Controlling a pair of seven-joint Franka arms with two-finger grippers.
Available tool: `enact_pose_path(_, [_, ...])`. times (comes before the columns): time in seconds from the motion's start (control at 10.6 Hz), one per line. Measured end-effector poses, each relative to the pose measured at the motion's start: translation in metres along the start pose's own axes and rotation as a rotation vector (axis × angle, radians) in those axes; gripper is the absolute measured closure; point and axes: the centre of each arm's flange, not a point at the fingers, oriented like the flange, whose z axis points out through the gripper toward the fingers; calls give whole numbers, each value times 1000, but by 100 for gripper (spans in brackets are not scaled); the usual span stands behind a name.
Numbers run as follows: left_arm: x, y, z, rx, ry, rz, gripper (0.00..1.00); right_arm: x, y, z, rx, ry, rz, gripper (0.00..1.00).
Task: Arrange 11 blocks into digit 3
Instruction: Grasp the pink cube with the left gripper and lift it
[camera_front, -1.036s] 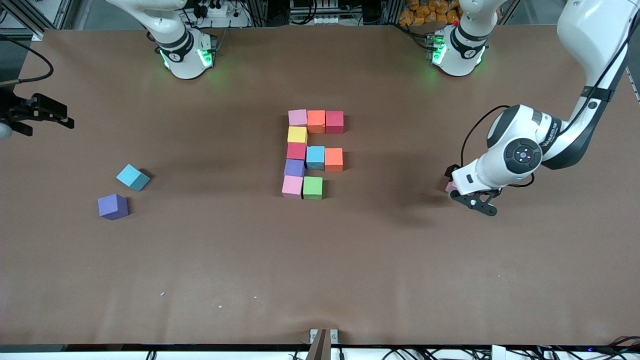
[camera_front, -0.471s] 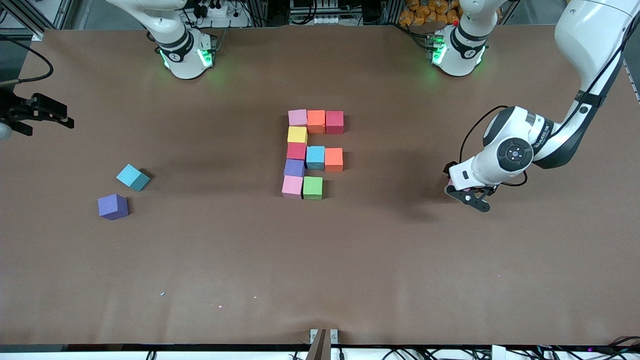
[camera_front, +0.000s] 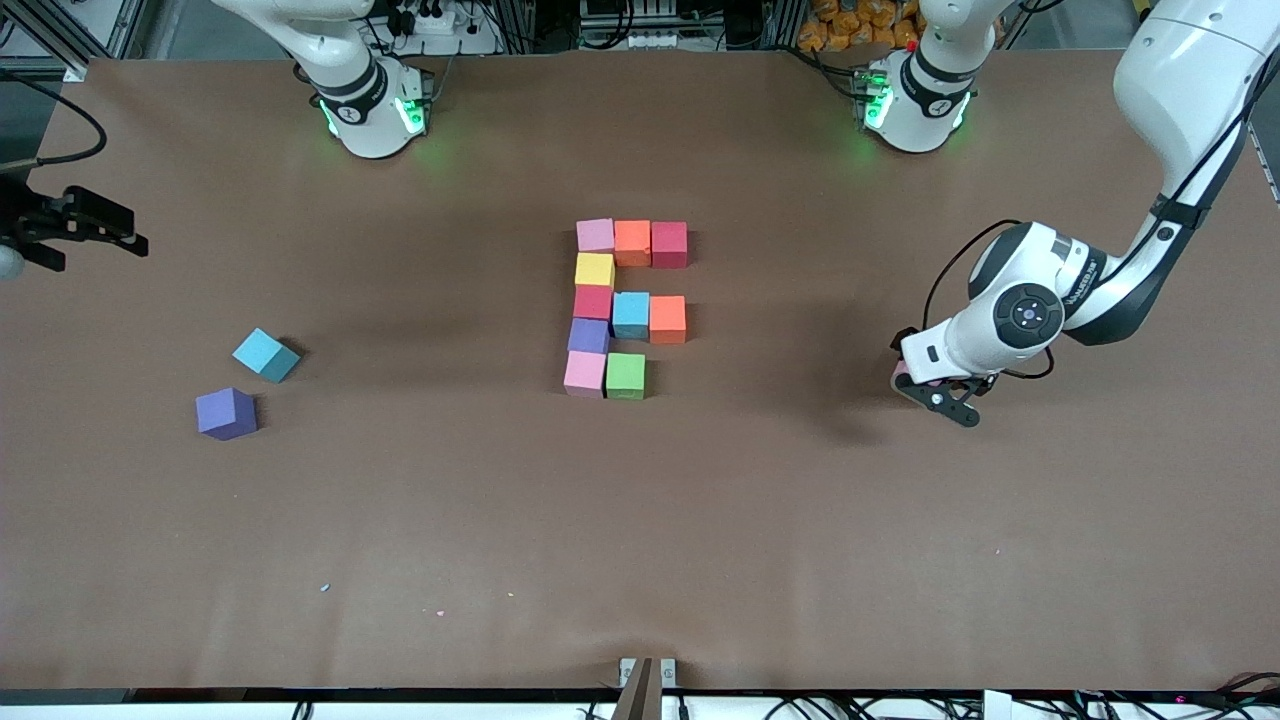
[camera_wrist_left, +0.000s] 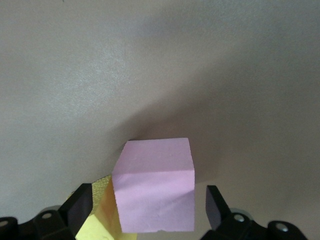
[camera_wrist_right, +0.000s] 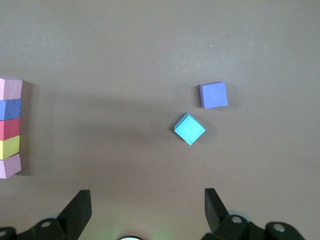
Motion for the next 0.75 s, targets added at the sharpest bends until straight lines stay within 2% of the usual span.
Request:
enact_pose_path(0.66, [-2, 7, 21, -30, -23, -108, 0, 0, 0, 0, 0, 0, 0, 0])
enact_pose_path(0.75, [-3, 9, 23, -33, -29, -124, 3, 0, 0, 0, 0, 0, 0, 0])
